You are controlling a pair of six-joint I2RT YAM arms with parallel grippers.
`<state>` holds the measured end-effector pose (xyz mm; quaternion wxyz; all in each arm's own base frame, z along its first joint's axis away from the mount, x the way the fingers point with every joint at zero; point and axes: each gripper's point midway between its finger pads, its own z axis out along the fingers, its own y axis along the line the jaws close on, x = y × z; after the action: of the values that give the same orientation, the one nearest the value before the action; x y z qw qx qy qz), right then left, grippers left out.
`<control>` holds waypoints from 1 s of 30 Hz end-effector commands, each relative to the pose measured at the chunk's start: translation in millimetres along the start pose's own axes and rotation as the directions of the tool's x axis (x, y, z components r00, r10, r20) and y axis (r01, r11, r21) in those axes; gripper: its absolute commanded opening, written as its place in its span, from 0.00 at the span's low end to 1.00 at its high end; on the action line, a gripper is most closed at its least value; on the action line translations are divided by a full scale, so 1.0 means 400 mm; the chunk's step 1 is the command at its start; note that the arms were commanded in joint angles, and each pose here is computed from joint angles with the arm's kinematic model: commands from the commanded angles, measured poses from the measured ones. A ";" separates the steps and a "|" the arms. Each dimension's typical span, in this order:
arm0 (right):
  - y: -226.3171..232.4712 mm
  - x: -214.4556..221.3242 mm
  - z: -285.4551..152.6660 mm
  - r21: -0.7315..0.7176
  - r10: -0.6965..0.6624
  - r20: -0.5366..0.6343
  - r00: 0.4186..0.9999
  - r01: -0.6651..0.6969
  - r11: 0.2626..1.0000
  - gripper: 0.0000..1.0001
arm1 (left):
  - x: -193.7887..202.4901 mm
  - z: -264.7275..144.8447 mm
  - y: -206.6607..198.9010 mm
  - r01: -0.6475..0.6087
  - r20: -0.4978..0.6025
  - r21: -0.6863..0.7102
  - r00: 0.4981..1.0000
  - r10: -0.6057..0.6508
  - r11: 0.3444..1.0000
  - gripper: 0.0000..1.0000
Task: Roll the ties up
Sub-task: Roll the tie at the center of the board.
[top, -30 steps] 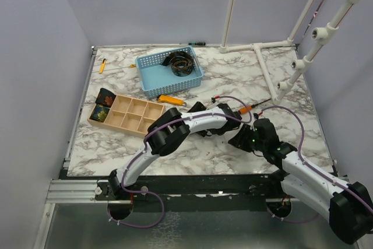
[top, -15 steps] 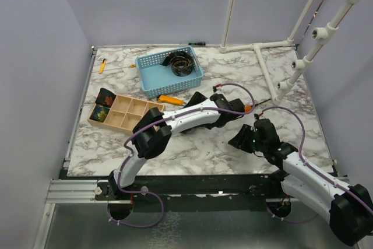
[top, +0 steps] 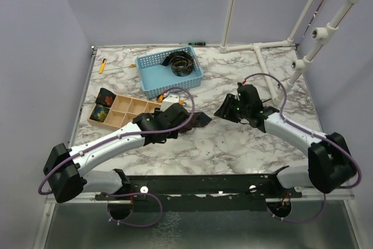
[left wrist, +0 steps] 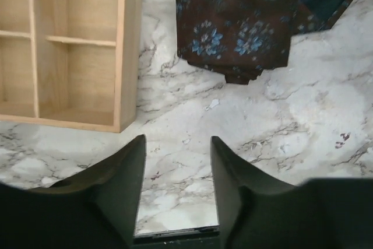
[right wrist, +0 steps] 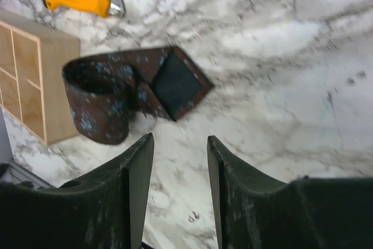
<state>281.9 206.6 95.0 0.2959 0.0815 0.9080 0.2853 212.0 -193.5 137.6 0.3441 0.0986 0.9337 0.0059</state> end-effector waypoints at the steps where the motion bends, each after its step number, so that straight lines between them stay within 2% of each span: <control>1: 0.086 -0.062 0.076 -0.039 -0.055 -0.008 0.998 0.055 0.998 0.45 | 0.043 0.060 -0.062 0.123 -0.039 0.237 0.992 -0.117 0.964 0.40; 7: 0.152 -0.109 0.207 -0.005 -0.114 -0.058 0.992 0.114 0.994 0.43 | 0.074 0.127 -0.066 0.141 -0.055 0.272 0.990 -0.130 0.952 0.16; 12: 0.166 -0.102 0.314 0.012 -0.147 -0.142 0.979 0.150 0.989 0.40 | 0.097 0.178 -0.094 0.123 -0.097 0.288 0.990 -0.099 0.950 0.01; 19: 0.211 -0.049 0.395 -0.024 -0.212 -0.235 0.949 0.213 0.977 0.37 | 0.123 0.239 -0.098 0.132 -0.118 0.251 0.987 -0.106 0.959 0.00; 30: 0.222 0.063 0.421 -0.089 -0.252 -0.340 0.906 0.236 0.968 0.37 | 0.102 0.288 -0.091 0.173 -0.101 0.228 0.983 -0.154 0.958 0.00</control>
<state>375.2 366.2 34.9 0.2001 -0.0747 0.9381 0.2726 240.0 -224.6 21.5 0.2786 0.0702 0.9505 -0.1186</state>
